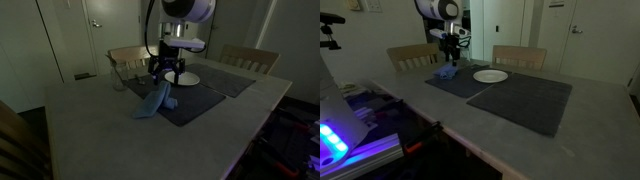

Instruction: Use the towel to wipe the plate.

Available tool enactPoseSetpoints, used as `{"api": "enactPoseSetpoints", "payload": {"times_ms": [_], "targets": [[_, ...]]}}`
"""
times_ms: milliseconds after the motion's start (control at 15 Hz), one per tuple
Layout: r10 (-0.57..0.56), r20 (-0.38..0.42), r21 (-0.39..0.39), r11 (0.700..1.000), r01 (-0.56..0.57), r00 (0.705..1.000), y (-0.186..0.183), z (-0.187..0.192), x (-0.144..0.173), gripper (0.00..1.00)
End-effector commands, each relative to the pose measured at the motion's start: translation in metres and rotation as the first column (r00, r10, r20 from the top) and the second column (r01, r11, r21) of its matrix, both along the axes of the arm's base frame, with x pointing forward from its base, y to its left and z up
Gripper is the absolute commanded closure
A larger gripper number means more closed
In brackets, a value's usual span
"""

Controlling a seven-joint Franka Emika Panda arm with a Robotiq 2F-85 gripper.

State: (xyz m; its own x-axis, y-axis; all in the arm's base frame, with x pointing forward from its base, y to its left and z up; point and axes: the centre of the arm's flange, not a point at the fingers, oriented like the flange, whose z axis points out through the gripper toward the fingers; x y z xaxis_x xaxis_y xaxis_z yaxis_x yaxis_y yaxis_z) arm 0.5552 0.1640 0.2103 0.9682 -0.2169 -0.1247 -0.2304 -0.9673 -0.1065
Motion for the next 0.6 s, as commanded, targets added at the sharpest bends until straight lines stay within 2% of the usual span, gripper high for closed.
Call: {"api": "enactPoseSetpoints", "payload": {"times_ms": [0, 133, 200, 267, 533], "targets": [[-0.028, 0.035, 0.011, 1.000, 0.027, 0.999, 0.0046, -0.0155, -0.0039, 0.00], [-0.028, 0.042, 0.012, 1.000, 0.028, 0.999, 0.0064, -0.0205, -0.0035, 0.00], [0.001, 0.009, 0.033, 0.999, -0.001, 1.000, 0.0072, -0.0215, -0.0015, 0.00], [-0.009, 0.024, 0.003, 1.000, 0.009, 1.000, 0.0060, -0.0141, -0.0027, 0.00], [-0.009, 0.028, -0.009, 1.000, 0.009, 1.000, 0.0074, -0.0153, -0.0045, 0.00]]}}
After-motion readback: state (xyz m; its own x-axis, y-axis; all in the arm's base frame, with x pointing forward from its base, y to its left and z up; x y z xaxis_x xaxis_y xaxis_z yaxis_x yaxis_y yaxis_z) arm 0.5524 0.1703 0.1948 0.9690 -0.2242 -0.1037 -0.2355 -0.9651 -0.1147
